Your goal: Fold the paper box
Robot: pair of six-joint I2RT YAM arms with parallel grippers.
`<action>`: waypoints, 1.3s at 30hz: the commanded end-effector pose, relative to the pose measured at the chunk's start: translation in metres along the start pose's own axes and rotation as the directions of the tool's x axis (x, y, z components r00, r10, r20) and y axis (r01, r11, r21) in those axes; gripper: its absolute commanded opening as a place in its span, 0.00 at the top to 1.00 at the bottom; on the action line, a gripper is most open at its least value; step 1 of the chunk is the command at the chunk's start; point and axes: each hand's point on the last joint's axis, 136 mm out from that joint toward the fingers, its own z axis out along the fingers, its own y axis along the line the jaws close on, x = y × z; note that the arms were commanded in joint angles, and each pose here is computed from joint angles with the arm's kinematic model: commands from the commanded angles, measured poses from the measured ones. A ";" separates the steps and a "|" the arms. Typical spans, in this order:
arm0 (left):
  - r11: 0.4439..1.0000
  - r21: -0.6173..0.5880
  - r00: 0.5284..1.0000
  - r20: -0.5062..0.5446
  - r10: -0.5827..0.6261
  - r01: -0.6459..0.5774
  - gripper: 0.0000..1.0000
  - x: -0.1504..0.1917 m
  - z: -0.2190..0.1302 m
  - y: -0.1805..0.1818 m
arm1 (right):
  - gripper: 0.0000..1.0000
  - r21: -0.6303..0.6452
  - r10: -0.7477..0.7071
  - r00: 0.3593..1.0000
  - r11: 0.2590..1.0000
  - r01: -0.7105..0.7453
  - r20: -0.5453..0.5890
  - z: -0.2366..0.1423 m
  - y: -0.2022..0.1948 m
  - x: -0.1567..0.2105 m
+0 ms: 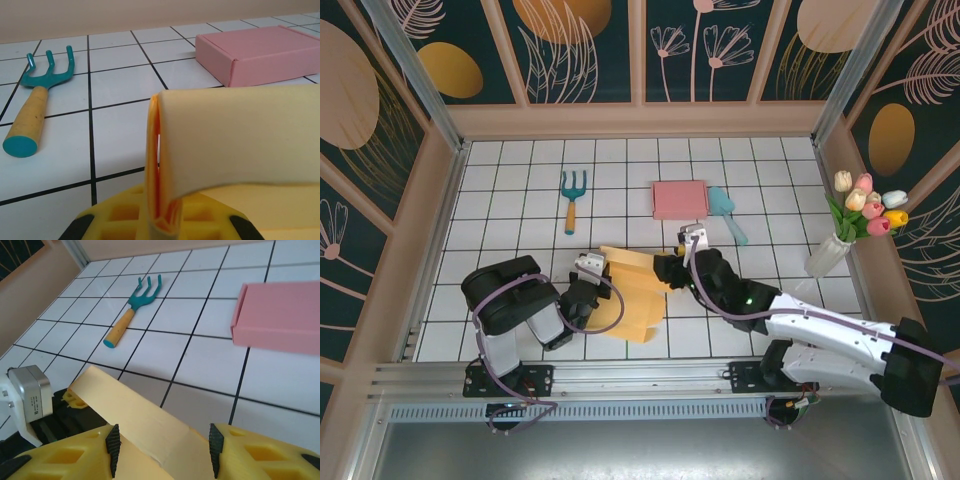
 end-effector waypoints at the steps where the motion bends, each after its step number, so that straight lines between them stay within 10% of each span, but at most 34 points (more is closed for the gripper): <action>1: 0.998 -0.070 1.000 -0.013 -0.002 0.001 1.00 0.008 -0.003 0.017 | 0.46 -0.006 0.098 0.995 0.995 -0.098 -0.033 0.030 0.011 0.016; 39: 0.996 -0.092 1.000 -0.021 -0.009 0.007 1.00 0.010 -0.001 0.019 | 0.47 -0.263 0.411 0.911 0.876 -0.404 -0.033 0.038 0.028 0.035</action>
